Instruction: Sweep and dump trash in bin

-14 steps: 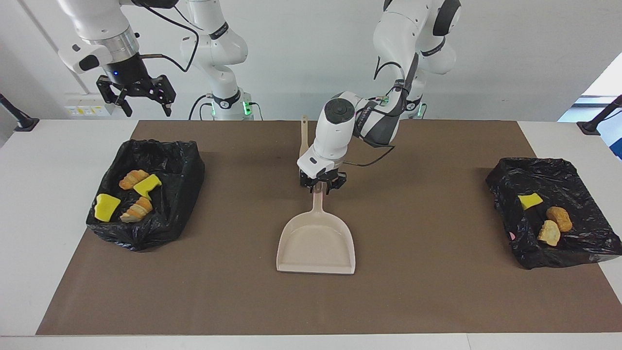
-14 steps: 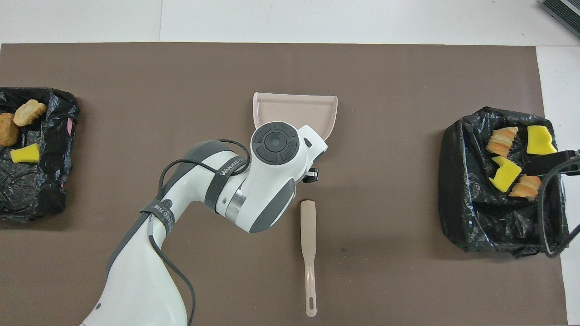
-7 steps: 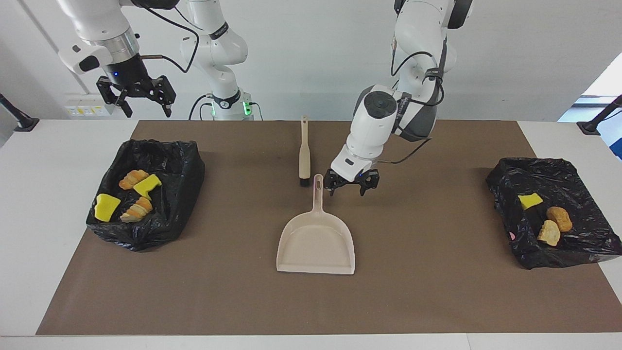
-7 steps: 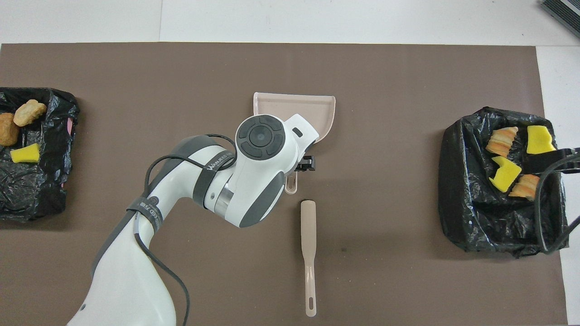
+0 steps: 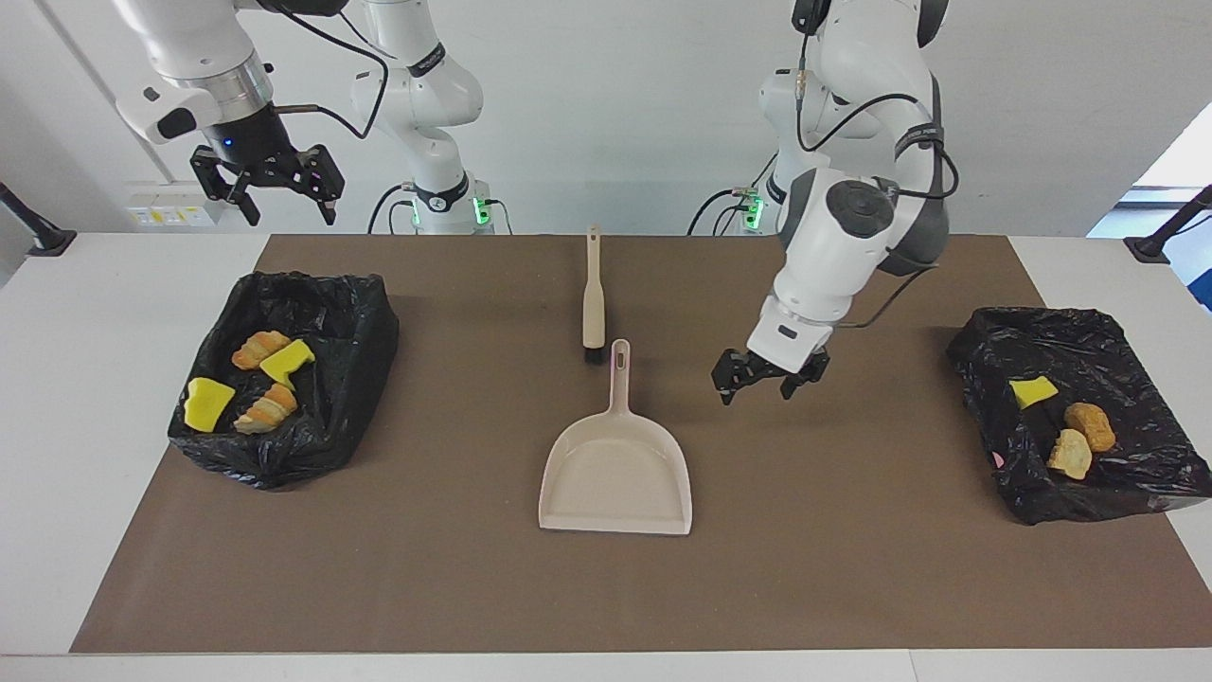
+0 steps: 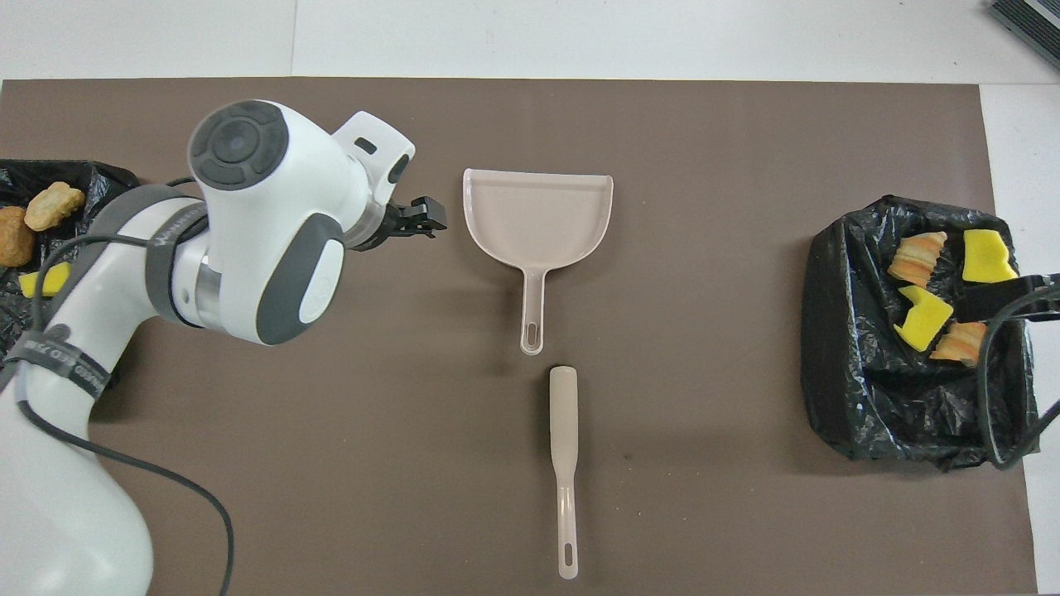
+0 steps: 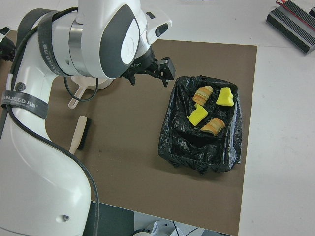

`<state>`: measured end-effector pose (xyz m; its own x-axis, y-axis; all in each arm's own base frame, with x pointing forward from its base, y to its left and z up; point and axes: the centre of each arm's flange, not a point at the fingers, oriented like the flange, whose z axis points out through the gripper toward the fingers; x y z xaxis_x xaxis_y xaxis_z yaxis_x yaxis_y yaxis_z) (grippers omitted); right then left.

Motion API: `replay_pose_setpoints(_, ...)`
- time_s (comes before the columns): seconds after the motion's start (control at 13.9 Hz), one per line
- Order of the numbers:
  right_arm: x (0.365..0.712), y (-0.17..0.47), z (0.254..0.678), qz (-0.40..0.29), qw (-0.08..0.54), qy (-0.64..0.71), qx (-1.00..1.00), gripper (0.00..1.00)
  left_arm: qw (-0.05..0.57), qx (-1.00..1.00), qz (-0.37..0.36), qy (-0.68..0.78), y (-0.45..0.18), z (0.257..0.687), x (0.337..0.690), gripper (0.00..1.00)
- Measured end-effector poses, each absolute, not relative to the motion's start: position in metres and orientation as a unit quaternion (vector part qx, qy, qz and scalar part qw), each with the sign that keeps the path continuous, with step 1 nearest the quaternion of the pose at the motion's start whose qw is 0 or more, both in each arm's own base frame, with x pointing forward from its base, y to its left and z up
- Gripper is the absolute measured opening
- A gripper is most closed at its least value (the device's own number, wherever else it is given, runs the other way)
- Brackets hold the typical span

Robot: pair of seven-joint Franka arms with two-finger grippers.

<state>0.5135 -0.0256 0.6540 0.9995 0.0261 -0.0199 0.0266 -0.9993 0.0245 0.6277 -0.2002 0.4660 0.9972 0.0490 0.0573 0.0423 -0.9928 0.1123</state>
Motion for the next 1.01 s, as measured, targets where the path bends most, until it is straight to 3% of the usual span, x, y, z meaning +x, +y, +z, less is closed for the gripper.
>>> replay_pose_setpoints(0.58, 0.513, -0.025, 0.655, -0.009, 0.012, 0.014, 1.000, 1.00, 0.048, 0.997, 0.007, -0.065, -0.044, 0.530, 0.622, 1.00)
replay_pose_setpoints(1.01, 0.513, -0.025, 0.655, -0.009, 0.012, 0.014, 1.000, 1.00, 0.050, 0.996, 0.010, -0.076, -0.015, 0.583, 0.590, 1.00)
